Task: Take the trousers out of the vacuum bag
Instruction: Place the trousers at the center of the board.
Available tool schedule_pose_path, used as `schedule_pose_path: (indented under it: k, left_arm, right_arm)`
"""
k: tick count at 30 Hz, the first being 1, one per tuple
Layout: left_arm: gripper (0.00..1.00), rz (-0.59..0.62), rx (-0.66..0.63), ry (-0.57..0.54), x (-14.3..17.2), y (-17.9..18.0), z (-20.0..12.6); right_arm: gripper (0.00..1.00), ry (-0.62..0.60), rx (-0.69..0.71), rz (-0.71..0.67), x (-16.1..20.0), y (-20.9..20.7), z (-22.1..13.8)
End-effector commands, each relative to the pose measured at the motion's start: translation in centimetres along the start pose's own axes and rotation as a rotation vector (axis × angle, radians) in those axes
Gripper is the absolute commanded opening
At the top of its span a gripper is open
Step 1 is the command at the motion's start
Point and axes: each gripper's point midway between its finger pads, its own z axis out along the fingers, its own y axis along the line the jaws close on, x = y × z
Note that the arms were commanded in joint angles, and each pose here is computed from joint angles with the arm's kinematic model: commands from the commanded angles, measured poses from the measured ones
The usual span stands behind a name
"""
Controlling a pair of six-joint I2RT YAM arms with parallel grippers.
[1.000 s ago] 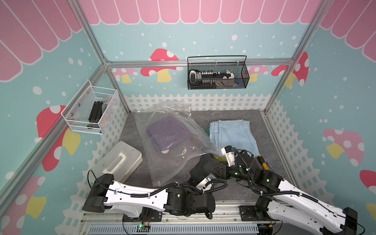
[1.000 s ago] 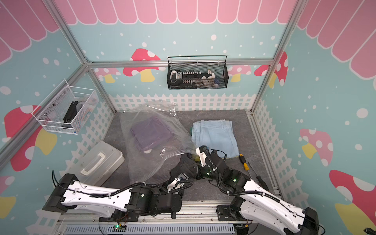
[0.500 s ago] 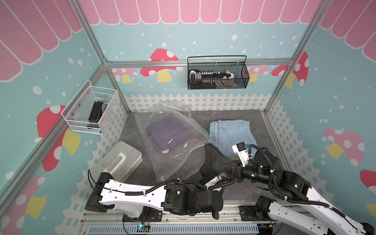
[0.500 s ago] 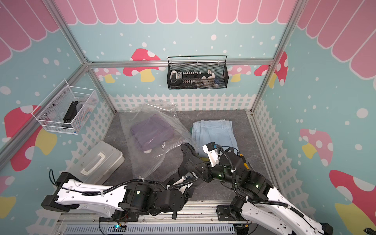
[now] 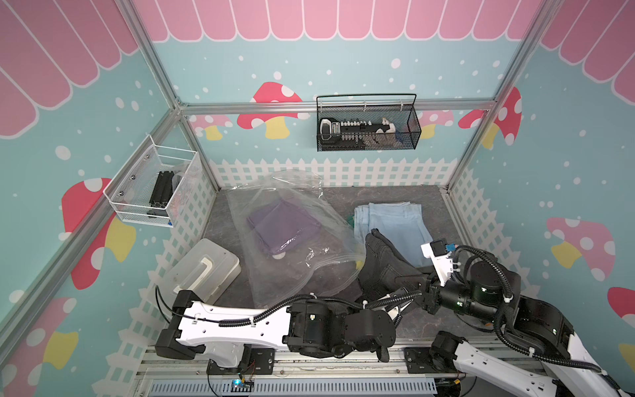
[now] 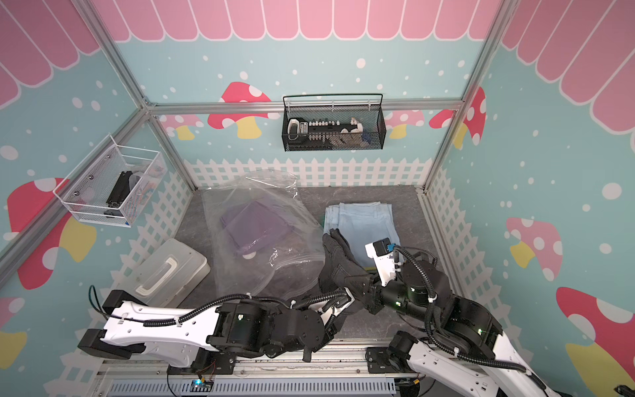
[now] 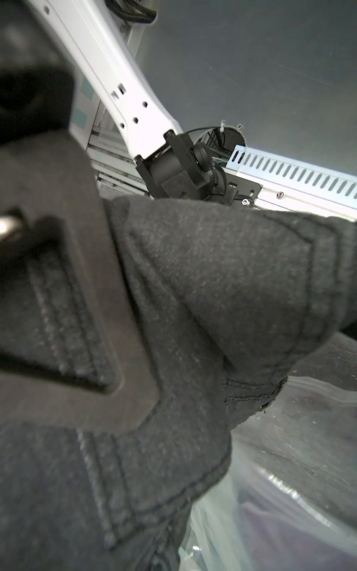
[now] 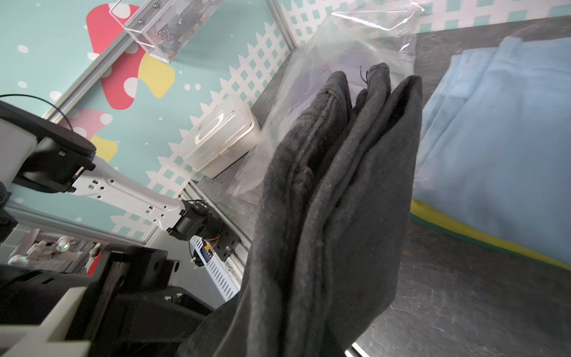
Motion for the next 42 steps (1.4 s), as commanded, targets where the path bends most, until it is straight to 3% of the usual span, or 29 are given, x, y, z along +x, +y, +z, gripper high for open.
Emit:
schedule_pose_path:
  k: [1, 7, 14, 21, 34, 42]
  left_arm:
    - [0.0, -0.074, 0.027, -0.191, -6.6, 1.0, -1.0]
    - [0.0, -0.046, 0.025, -0.22, -9.6, 2.5, -0.3]
    - [0.0, 0.005, -0.093, -0.226, -11.6, 7.1, 0.6]
    - [0.0, 0.063, -0.25, -0.226, -12.9, 11.2, 1.0]
    - [0.0, 0.09, -0.497, -0.258, -16.1, 19.4, 1.9]
    - [0.0, 0.058, -0.579, -0.256, -17.0, 24.4, 3.7]
  right_arm:
    - [0.0, -0.032, 0.04, 0.008, -0.8, -0.4, -0.9]
    - [0.0, -0.146, 0.187, 0.058, -3.2, -2.6, -1.7]
    - [0.0, -0.253, 0.337, 0.073, -6.4, -4.3, -1.7]
    - [0.0, -0.294, 0.367, 0.08, -9.5, -3.7, 0.1]
    - [0.0, -0.354, 0.208, 0.214, -14.4, -5.4, 4.6]
    - [0.0, -0.433, 0.062, 0.328, -18.0, -8.7, 6.4]
